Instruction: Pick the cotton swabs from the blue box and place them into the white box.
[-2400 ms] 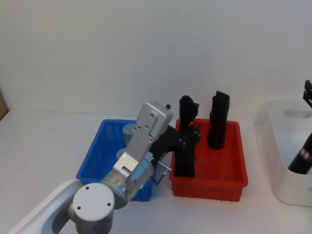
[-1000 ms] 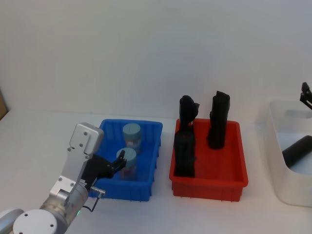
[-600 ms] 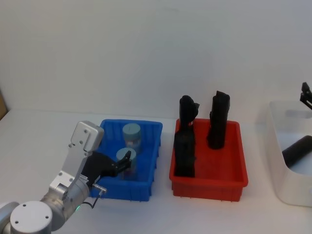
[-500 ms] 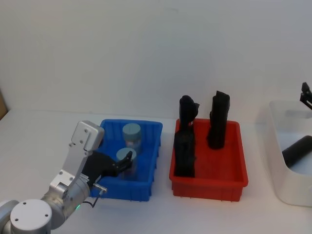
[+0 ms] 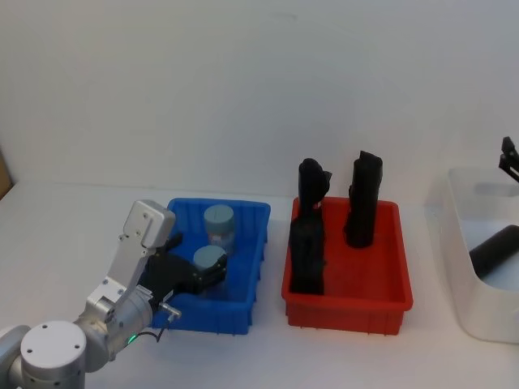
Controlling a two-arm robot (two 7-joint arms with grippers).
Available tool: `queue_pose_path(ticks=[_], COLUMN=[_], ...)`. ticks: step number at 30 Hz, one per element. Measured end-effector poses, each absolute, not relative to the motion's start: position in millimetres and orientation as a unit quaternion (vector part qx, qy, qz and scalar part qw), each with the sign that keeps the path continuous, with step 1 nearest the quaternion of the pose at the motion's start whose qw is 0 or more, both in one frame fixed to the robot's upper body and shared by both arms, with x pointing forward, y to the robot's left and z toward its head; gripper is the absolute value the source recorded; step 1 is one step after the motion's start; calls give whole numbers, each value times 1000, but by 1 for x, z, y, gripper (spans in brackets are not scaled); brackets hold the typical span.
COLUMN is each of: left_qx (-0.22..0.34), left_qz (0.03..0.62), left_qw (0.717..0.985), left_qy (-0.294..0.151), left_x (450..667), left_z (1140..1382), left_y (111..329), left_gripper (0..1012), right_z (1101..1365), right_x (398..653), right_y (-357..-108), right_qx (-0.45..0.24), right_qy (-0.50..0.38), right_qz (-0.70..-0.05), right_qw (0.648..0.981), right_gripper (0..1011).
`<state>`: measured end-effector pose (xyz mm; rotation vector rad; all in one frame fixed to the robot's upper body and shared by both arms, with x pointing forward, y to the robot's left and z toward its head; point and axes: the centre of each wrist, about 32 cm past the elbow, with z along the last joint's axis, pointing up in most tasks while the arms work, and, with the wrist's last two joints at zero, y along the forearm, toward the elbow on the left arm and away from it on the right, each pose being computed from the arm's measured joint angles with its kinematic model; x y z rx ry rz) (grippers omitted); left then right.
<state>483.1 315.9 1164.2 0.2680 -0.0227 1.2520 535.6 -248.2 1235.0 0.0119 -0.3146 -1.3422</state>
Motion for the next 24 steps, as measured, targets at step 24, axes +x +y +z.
queue_pose_path(ticks=[24], left_qx=[126], left_qz=[555], left_qw=[822], left_qy=[20], left_x=[507], left_z=[1154], left_y=[325], left_gripper=[1000], right_z=[1235], right_x=[536], right_y=[-248], right_qx=[6], right_qy=[-145], right_qz=[-619], right_qw=[772], right_gripper=[1002])
